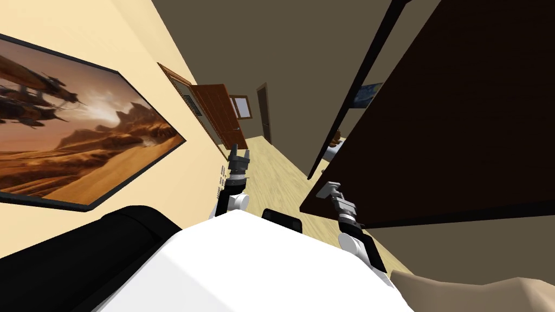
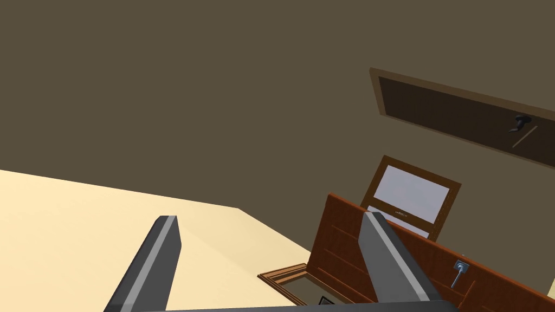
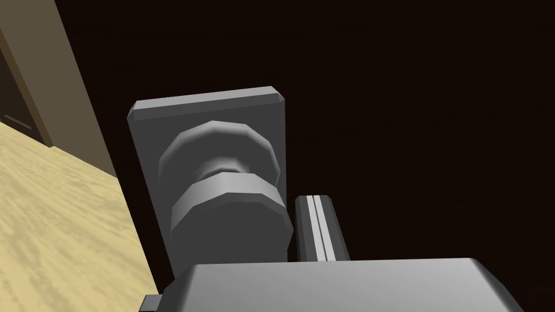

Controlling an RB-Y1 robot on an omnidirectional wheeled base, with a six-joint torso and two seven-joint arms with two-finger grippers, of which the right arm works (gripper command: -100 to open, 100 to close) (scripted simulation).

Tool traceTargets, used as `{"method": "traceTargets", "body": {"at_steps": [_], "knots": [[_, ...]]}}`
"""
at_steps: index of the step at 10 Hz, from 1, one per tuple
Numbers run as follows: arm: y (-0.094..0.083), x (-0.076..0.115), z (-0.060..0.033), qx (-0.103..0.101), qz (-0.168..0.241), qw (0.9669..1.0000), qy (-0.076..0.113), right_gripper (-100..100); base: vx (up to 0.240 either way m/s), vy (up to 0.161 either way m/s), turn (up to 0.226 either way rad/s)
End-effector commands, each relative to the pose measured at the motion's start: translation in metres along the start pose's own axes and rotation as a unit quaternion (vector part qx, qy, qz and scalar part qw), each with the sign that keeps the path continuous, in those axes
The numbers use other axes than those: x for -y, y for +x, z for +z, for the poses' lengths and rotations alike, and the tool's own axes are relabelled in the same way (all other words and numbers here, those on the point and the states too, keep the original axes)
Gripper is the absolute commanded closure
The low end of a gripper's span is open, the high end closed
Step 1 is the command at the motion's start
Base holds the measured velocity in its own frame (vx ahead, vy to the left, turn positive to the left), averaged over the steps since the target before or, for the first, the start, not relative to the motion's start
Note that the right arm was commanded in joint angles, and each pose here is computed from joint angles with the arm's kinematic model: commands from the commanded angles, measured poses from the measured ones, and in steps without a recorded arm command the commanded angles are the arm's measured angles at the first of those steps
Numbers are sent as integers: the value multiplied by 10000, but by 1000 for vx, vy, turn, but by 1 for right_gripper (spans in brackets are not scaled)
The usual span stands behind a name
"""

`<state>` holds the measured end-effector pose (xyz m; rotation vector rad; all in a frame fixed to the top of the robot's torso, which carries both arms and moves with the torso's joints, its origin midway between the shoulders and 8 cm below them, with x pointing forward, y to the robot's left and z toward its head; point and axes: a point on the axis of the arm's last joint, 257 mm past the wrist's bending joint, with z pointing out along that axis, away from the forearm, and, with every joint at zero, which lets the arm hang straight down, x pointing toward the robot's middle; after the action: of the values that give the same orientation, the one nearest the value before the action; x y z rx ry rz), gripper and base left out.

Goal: Pull the door open

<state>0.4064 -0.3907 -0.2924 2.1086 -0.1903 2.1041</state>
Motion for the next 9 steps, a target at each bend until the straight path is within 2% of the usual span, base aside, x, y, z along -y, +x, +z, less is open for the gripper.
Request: {"method": "traceTargets", "body": {"at_steps": [1,3,9], "knots": [[-67,165,-50,81,57,9998,175,-100,-165,-71,70],[-55,277,-41,54,72,9995,307,-100,-175,-90,146],[-38,433,-35,17,92,9987,492,-100,-124,-64,73]]}}
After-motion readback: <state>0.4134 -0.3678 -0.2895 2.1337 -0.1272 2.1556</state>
